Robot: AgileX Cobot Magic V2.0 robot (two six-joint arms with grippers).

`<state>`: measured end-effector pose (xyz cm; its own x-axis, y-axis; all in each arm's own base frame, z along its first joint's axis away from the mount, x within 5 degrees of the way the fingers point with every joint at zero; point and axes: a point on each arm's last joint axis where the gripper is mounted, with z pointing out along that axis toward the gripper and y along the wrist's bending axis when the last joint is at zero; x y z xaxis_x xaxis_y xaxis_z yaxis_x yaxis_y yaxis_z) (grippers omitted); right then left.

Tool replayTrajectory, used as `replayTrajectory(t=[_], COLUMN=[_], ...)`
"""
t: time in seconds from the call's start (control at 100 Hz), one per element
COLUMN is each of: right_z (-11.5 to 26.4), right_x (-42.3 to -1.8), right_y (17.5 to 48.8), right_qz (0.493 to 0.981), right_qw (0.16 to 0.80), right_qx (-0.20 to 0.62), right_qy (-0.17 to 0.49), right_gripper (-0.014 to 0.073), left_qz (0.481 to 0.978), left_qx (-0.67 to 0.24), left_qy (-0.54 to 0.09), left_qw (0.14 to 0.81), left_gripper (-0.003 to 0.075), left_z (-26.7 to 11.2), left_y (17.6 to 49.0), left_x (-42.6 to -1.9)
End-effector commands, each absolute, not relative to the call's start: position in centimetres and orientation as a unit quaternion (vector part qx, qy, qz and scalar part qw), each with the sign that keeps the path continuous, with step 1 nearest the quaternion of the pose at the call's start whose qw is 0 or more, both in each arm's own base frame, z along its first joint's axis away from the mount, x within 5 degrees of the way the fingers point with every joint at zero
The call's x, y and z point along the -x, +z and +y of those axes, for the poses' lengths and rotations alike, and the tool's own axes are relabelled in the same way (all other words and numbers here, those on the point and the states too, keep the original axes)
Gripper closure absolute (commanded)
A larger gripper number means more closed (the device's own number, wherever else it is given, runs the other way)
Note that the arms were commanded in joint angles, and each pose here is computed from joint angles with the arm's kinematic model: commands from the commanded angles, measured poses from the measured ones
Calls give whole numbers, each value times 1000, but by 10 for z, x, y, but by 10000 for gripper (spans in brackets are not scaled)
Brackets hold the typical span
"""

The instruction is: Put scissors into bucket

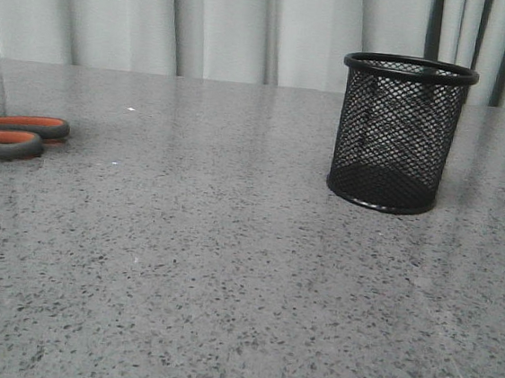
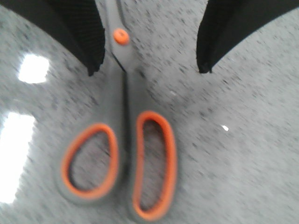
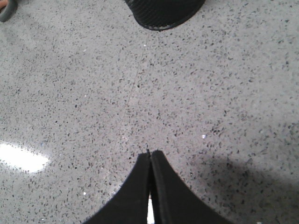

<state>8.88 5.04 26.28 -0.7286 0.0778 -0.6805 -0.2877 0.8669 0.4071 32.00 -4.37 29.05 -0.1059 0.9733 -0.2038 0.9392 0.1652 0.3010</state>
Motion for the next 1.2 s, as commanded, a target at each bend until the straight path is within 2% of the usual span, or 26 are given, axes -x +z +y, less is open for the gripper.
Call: replayTrajectory(t=[0.0,0.16,0.65,0.86,1.19], right_z=[51,51,50,51,51], right_x=[-94,-93,-91,-91,-91], right_y=[274,273,271,270,270], right_qz=[883,887,892,893,894], right_qw=[389,381,373,371,368], right_qx=[55,59,68,69,70], right_qy=[256,255,245,245,246], right_gripper=[641,641,641,641,641], left_qz=[741,743,746,748,798], left_qx=[-635,-646,-652,-651,-595], left_qy=[40,6,1,-7,-47], left_qw=[214,176,136,130,88], left_gripper=[310,310,310,311,327], left_z=[-48,-53,-51,-52,-51], left_y=[307,294,268,265,264], left_x=[-328,-331,-344,-343,-334])
